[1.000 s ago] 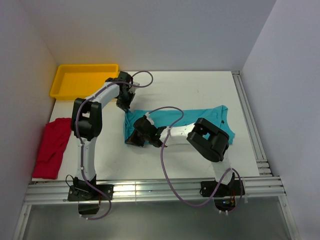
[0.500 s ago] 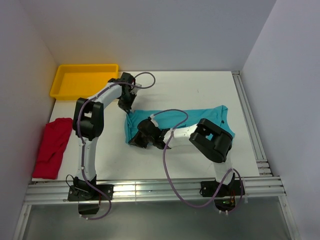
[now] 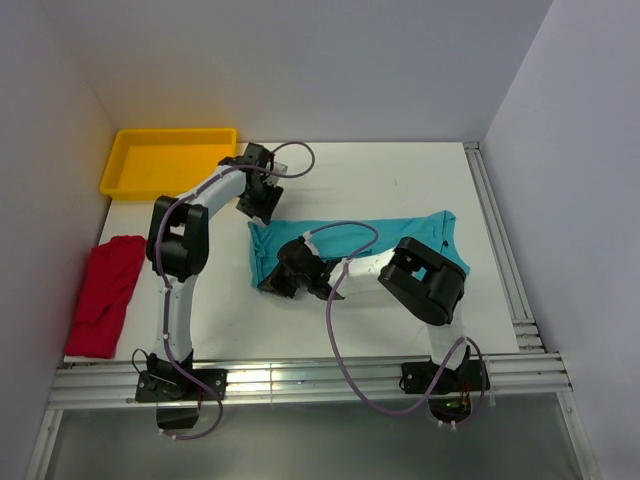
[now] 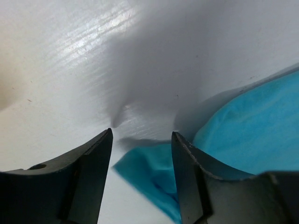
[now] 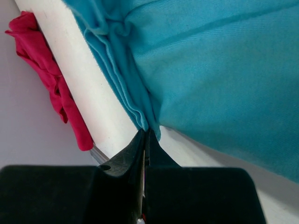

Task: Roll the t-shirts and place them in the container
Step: Roll the tshirt

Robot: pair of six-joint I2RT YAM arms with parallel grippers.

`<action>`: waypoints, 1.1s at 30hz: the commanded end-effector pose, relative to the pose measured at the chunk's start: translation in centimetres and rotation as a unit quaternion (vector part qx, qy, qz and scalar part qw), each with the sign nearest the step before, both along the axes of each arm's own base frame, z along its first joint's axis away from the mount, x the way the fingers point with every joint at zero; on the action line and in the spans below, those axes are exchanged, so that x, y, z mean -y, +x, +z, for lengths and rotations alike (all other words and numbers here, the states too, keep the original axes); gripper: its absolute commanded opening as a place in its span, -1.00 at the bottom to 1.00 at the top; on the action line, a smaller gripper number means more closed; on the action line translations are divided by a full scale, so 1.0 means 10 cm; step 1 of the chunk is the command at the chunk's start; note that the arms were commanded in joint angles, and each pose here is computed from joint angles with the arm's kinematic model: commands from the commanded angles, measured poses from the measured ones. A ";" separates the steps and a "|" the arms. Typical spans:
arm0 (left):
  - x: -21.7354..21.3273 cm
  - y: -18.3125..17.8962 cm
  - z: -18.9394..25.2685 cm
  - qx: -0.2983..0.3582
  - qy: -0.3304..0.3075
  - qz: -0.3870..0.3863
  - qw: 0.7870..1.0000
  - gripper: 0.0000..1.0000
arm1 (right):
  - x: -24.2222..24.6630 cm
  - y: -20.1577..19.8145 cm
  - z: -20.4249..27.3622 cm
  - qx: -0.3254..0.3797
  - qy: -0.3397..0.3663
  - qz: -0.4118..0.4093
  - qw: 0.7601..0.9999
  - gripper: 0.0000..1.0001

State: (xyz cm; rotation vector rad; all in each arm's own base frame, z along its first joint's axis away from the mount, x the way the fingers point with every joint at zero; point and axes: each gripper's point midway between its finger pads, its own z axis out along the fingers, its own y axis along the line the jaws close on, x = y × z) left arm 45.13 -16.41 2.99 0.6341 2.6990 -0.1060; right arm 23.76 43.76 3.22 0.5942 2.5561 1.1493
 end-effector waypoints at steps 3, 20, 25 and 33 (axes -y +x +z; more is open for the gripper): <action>0.18 0.23 0.68 0.084 -0.058 -0.011 0.995 0.25 | 0.01 0.04 0.23 0.011 0.033 -0.013 0.999 -1.00; -0.59 0.11 0.97 0.053 -0.173 0.041 0.983 0.17 | 0.08 0.06 0.10 -0.020 0.066 -0.037 0.997 -1.00; -0.73 -0.07 0.78 0.018 -0.179 0.048 0.982 0.18 | 0.10 0.06 0.07 -0.028 0.073 -0.041 0.996 -1.00; -0.61 -0.23 0.55 -0.024 -0.220 0.043 0.974 0.36 | 0.12 0.06 0.05 -0.029 0.073 -0.042 0.996 -1.00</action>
